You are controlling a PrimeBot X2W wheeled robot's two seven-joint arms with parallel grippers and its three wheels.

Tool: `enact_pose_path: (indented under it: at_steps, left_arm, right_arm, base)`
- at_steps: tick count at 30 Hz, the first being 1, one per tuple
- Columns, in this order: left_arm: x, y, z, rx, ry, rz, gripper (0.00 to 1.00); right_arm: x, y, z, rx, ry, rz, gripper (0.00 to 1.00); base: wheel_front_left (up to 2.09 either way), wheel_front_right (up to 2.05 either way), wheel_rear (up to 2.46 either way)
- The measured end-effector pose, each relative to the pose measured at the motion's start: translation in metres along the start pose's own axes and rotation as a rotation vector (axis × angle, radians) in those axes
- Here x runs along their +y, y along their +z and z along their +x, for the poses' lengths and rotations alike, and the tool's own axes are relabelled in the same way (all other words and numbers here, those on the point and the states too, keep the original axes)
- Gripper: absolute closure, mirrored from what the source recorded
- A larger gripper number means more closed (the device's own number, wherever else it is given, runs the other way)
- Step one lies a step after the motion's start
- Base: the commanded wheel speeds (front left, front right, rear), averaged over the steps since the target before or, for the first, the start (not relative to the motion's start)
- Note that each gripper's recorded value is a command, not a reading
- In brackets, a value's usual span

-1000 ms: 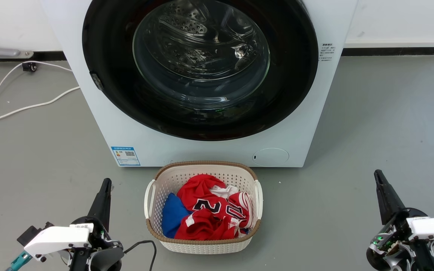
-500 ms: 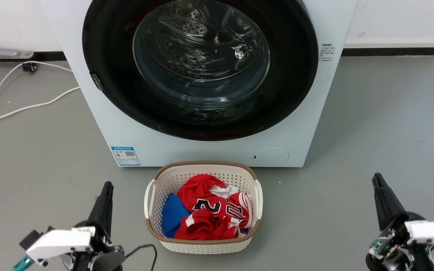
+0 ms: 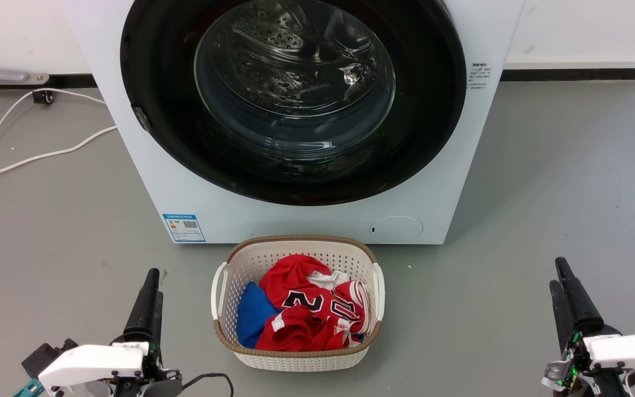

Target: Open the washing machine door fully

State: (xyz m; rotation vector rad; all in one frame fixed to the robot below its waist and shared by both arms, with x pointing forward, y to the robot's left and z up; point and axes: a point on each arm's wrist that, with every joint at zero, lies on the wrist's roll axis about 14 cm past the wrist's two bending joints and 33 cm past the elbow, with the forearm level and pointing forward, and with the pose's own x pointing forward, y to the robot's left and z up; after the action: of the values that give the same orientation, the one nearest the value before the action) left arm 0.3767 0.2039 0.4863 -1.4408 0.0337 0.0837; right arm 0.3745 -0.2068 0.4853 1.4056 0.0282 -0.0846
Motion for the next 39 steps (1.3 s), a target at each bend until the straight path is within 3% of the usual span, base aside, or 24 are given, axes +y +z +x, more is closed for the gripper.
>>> enact_pose_path:
  at_steps: [19,31,32,39]
  left_arm:
    - [-0.016,-0.015,0.0,0.001,0.0,0.471,0.0]
    - [-0.02,-0.021,-0.002,-0.008,-0.008,0.694,0.0]
    - [-0.021,-0.023,-0.003,-0.005,-0.013,0.761,0.0]
    - [-0.024,-0.028,-0.004,-0.009,-0.029,0.871,0.0]
  right_arm:
    - [0.028,-0.009,-0.003,-0.004,0.092,-0.495,0.0]
    - [0.039,-0.019,-0.006,-0.006,0.146,-0.699,0.0]
    - [0.041,-0.021,-0.008,-0.008,0.156,-0.739,0.0]
    - [0.046,-0.02,-0.01,-0.028,0.176,-0.818,0.0]
  base:
    - [0.0,0.0,0.0]
    - [0.0,0.0,0.0]
    - [0.0,0.0,0.0]
    - [0.0,0.0,0.0]
